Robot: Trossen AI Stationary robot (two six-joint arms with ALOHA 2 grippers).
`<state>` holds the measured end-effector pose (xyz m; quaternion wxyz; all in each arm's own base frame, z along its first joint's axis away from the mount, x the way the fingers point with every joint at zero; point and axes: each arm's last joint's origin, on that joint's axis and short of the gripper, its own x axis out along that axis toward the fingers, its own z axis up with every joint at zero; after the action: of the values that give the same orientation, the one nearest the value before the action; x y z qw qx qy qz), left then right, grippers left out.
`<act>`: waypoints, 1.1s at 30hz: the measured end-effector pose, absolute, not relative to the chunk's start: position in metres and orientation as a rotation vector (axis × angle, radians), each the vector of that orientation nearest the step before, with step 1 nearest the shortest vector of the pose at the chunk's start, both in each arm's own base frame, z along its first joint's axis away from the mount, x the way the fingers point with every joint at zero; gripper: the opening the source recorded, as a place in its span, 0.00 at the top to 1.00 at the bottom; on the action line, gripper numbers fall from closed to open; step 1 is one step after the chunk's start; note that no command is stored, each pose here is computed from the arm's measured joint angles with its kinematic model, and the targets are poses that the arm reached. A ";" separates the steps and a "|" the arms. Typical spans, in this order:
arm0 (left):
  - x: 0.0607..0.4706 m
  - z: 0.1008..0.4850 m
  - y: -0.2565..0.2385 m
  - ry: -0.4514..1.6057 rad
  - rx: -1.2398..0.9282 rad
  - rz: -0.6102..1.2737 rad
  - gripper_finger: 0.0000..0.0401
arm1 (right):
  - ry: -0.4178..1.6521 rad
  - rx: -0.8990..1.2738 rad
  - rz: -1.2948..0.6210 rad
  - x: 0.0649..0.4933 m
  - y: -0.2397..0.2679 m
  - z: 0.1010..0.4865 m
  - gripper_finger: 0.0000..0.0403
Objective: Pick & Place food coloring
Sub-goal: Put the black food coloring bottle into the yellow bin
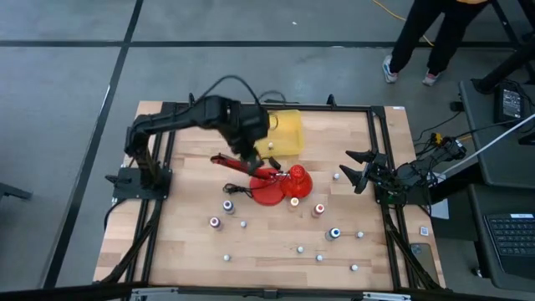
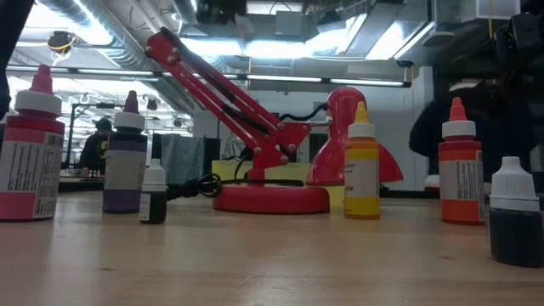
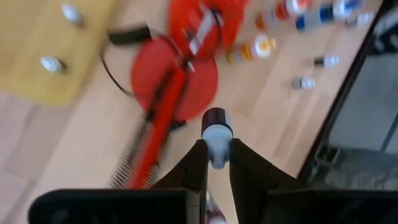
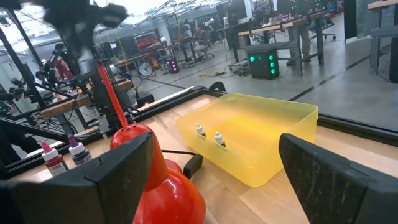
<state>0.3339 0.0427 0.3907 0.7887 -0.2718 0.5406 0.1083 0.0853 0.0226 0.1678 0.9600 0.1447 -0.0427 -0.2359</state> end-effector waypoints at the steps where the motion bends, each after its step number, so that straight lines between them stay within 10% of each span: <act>1: 0.335 0.392 0.051 1.134 -0.585 0.244 0.90 | -0.087 0.293 -0.478 0.085 0.023 0.168 0.14; 33: 0.415 0.268 0.191 1.402 -0.293 0.441 0.90 | -0.086 0.293 -0.479 0.085 0.023 0.168 0.14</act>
<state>0.4155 0.1910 0.2680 0.7321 -0.1333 0.6373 0.2003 0.0854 0.0226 0.1678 0.9600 0.1446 -0.0427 -0.2361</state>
